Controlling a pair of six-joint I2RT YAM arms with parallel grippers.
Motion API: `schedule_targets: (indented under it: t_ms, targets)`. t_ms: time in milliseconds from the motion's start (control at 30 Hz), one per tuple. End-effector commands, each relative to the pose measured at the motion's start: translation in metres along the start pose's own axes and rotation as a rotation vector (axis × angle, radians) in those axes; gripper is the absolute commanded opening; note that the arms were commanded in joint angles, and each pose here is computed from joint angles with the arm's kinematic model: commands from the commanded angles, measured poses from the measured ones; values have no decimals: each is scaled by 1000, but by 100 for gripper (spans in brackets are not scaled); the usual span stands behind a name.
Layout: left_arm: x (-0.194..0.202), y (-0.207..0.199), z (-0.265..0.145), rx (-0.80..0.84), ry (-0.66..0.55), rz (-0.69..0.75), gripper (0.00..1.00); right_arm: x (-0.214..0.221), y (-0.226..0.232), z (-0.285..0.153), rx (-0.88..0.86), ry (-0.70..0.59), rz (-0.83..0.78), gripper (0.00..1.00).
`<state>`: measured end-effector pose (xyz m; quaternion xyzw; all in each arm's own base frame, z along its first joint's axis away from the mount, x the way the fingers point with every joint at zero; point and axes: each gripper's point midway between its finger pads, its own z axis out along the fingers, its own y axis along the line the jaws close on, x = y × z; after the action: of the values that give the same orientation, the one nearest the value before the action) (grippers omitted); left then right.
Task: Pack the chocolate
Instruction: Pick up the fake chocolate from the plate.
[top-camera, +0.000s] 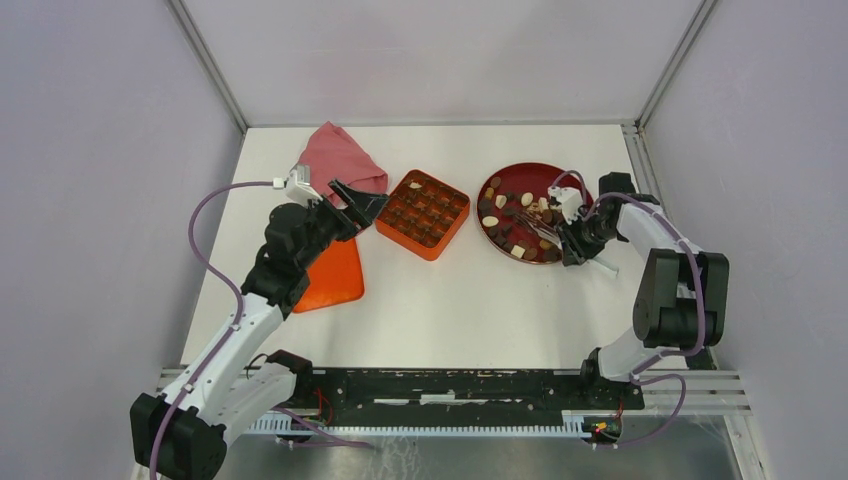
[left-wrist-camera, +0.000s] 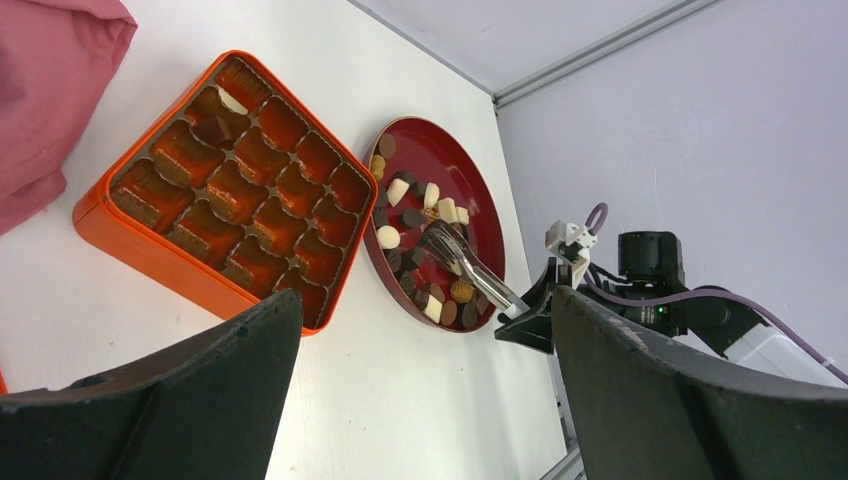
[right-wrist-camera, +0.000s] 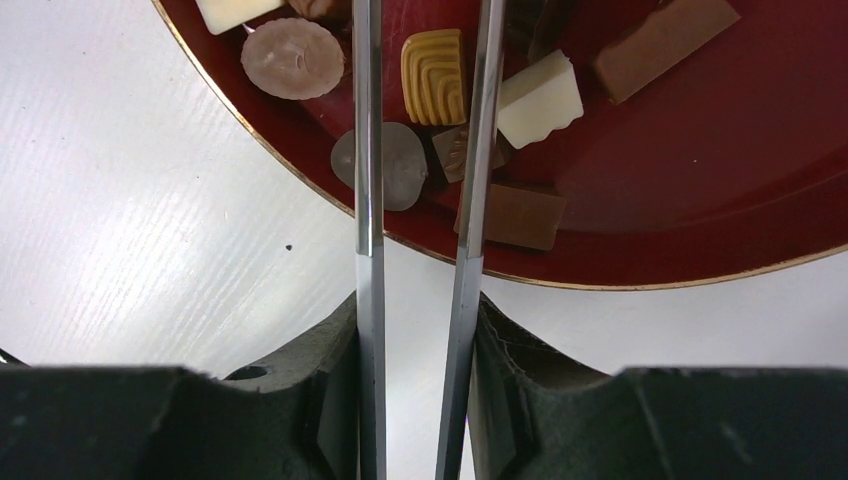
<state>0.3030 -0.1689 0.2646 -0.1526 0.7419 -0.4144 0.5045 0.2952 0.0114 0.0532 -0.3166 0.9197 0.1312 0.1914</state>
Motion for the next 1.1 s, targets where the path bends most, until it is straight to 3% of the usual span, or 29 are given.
schedule_targets:
  t_ms: [0, 867, 1000, 1067]
  targets:
    - [-7, -10, -3, 30, -31, -23, 98, -10, -13, -2, 24, -13, -41, 40]
    - [-7, -8, 2, 13, -25, -23, 98, -40, -24, 19, 51, 32, -146, 44]
    - [-7, -7, 2, 12, -26, -23, 98, -42, -26, 17, 61, 30, -153, 42]
    - [-7, -8, 2, 11, -27, -23, 98, -41, -26, 16, 67, 31, -158, 35]
